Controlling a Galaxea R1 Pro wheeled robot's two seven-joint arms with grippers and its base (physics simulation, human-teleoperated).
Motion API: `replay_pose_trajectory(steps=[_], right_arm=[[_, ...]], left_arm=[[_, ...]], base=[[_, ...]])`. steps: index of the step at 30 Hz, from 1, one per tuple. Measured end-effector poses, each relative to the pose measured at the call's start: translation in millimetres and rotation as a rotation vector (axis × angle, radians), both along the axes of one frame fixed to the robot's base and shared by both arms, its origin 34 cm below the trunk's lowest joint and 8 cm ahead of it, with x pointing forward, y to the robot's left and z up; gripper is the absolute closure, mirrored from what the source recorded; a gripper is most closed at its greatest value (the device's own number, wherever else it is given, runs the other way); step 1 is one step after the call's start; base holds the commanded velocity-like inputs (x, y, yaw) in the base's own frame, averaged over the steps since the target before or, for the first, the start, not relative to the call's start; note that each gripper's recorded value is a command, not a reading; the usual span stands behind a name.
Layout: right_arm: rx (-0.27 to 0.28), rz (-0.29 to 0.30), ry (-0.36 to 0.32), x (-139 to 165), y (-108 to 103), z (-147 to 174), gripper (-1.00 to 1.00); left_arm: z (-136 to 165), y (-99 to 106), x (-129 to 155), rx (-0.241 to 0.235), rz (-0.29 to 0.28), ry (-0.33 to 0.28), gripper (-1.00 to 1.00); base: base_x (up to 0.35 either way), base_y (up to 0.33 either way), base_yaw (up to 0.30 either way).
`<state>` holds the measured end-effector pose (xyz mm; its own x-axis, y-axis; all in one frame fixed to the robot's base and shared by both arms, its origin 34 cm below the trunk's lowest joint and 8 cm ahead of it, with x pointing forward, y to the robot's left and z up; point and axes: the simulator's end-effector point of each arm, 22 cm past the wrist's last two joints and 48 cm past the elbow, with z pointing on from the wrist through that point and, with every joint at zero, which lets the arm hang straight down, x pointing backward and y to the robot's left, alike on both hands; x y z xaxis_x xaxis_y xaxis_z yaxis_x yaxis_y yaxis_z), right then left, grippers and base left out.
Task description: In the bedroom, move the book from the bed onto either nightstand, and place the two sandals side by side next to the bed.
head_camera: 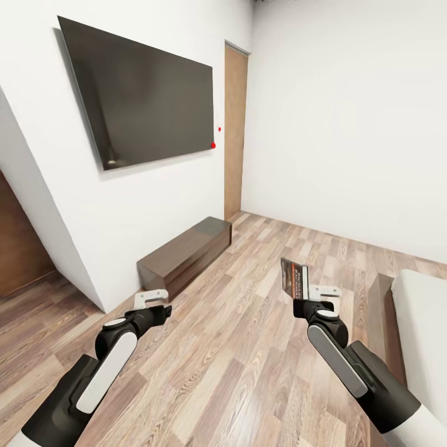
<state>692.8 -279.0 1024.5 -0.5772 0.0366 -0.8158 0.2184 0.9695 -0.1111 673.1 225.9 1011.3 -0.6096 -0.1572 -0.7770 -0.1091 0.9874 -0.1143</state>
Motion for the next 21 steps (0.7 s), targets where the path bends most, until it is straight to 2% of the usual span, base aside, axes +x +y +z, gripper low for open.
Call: replay_pose_trajectory(steps=[8, 21], right_arm=[[-0.001, -0.002, -0.008, -1.0, -0.6, 5.7, 1.00], [-0.003, -0.001, -0.004, -2.0, -1.0, 5.8, 1.00]], left_arm=[[7.5, -1.0, -0.4, -0.002, -0.003, -0.014, -1.00], [7.4, -3.9, -1.7, -0.003, -0.012, -0.011, -1.00]], base=[[0.050, 0.000, 0.000], [0.310, 0.000, 0.000]])
